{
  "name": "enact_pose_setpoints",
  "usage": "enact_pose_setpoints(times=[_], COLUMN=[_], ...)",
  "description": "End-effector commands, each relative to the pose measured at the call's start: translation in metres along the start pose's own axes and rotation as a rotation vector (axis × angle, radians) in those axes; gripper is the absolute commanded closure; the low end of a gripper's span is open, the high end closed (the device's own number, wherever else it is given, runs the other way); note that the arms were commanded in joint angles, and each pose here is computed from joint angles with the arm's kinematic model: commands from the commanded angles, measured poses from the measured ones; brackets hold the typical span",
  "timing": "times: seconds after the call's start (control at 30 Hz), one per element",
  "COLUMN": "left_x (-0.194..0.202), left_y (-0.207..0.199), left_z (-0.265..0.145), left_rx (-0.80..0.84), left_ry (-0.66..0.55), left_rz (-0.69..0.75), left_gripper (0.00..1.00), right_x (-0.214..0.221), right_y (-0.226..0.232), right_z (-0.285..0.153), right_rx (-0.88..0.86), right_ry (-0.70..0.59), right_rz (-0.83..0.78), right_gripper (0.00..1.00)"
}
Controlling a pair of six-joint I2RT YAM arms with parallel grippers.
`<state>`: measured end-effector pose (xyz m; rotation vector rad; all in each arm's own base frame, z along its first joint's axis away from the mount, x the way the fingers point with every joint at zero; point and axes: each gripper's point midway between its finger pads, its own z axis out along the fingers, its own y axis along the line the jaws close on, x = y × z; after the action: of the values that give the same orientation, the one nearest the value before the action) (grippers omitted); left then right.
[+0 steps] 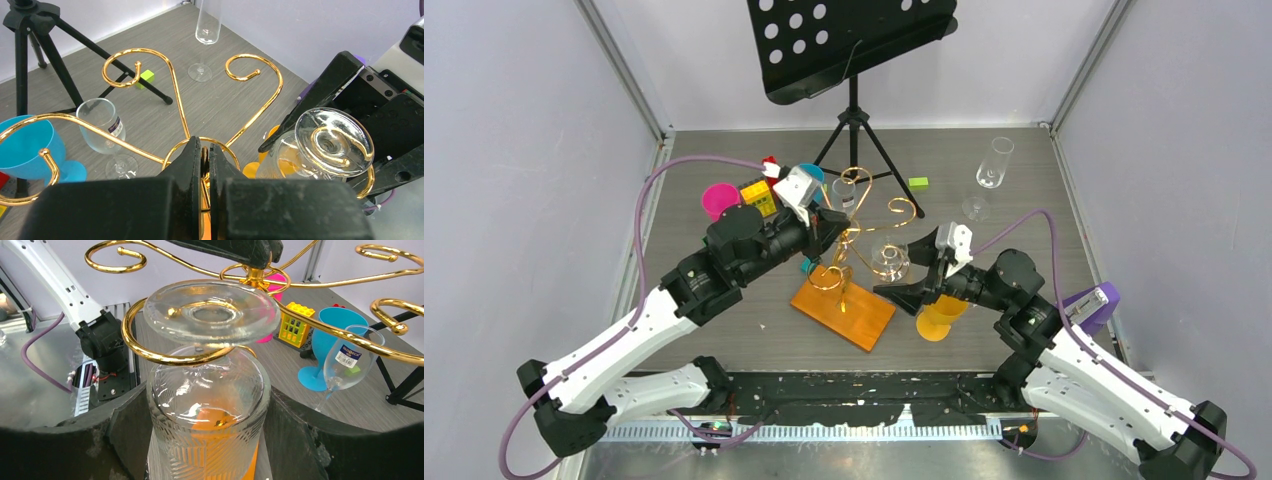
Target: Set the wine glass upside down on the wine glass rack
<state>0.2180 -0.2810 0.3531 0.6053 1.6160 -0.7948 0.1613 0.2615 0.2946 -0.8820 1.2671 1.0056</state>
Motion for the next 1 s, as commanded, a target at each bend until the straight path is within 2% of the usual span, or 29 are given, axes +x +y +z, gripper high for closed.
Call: enact_pose_setpoints(times=[0.0, 0.3, 0.47, 0.73, 0.9, 0.97], left_x=[0.005, 0.004, 0.006, 0.008, 0.009, 0.007], left_y=[0.002, 0.003, 0.005, 0.005, 0.006, 0.005], left_z=[-0.002, -0.007, -0.006, -0.006, -0.006, -0.008], left_rx=[-0.003, -0.013, -0.021, -0.022, -0.023, -0.022], left_ry=[0.008, -0.001, 0.005, 0.003, 0.005, -0.001], left_rz=[-0.011, -0.009, -0.01, -0.011, -0.011, -0.014], left_gripper=[1.0, 0.8, 0.72, 0.67, 0.65, 0.61], right_x=[-0.004, -0.017, -0.036, -0.036, -0.05, -0.056], right_y=[0.002, -0.001, 0.001, 0.003, -0.003, -0.006], right_z=[0.0, -0.011, -0.02, -0.031, -0.049, -0.058], right_rx=[-0.023, 0.03, 0.053, 0.075, 0.165, 0.209], right_ry=[0.015, -0.032, -0.079, -0.063, -0.13, -0.147], right_rz=[-0.028, -0.061, -0.084, -0.074, -0.078, -0.074], right_gripper=[0.78, 0.36, 0.02, 0.04, 0.05, 0.04])
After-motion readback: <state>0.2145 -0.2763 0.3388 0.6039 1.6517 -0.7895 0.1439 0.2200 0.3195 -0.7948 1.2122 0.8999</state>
